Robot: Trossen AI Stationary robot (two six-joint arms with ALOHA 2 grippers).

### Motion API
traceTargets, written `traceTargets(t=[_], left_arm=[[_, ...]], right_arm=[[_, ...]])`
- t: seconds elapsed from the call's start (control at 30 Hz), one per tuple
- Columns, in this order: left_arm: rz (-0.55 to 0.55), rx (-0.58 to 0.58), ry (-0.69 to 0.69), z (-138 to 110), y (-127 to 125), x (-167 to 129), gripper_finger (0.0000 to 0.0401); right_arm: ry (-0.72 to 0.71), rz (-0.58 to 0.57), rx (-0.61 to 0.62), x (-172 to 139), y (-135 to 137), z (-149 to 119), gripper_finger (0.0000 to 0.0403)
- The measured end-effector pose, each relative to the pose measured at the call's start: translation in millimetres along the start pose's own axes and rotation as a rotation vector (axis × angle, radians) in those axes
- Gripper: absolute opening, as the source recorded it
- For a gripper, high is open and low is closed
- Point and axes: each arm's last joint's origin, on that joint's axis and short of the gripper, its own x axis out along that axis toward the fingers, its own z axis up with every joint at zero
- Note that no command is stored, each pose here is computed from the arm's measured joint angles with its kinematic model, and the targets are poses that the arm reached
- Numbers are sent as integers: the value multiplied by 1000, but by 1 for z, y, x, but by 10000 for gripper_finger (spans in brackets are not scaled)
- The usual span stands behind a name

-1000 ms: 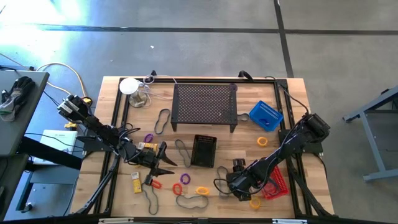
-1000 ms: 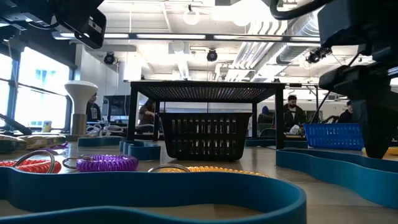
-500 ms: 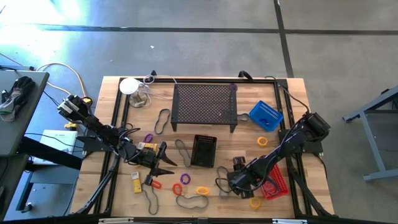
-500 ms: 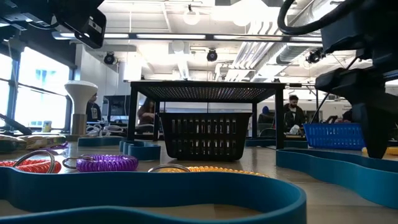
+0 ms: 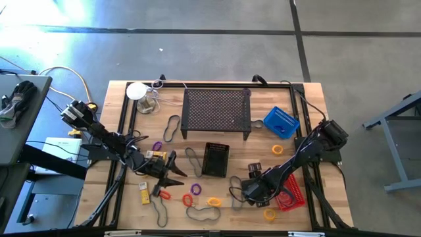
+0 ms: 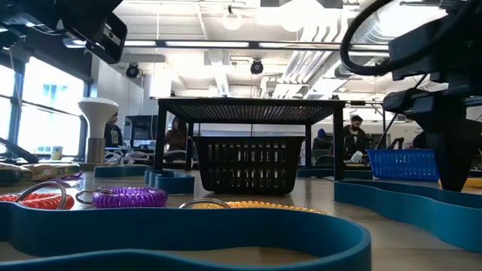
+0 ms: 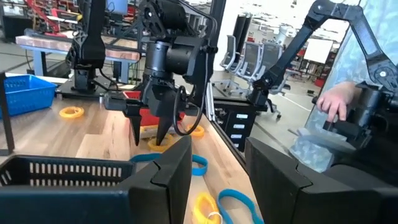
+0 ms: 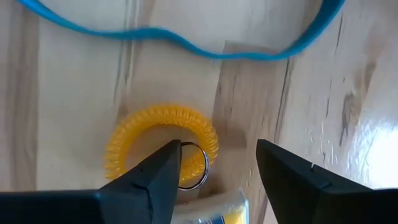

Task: Pick & Place Office Desk Supplies
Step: Put the yellow spring keychain into the blue bin

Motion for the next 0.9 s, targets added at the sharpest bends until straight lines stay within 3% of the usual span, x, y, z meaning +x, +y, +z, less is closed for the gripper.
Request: traceTargets(t=[0.23, 0.9], left_arm=[[0, 15, 6, -1, 0, 0, 145], [2, 19, 15, -1, 0, 0, 145]], right_arm=[[6, -13, 4, 1, -7, 3, 169], [27, -74, 30, 17, -30, -6, 15]])
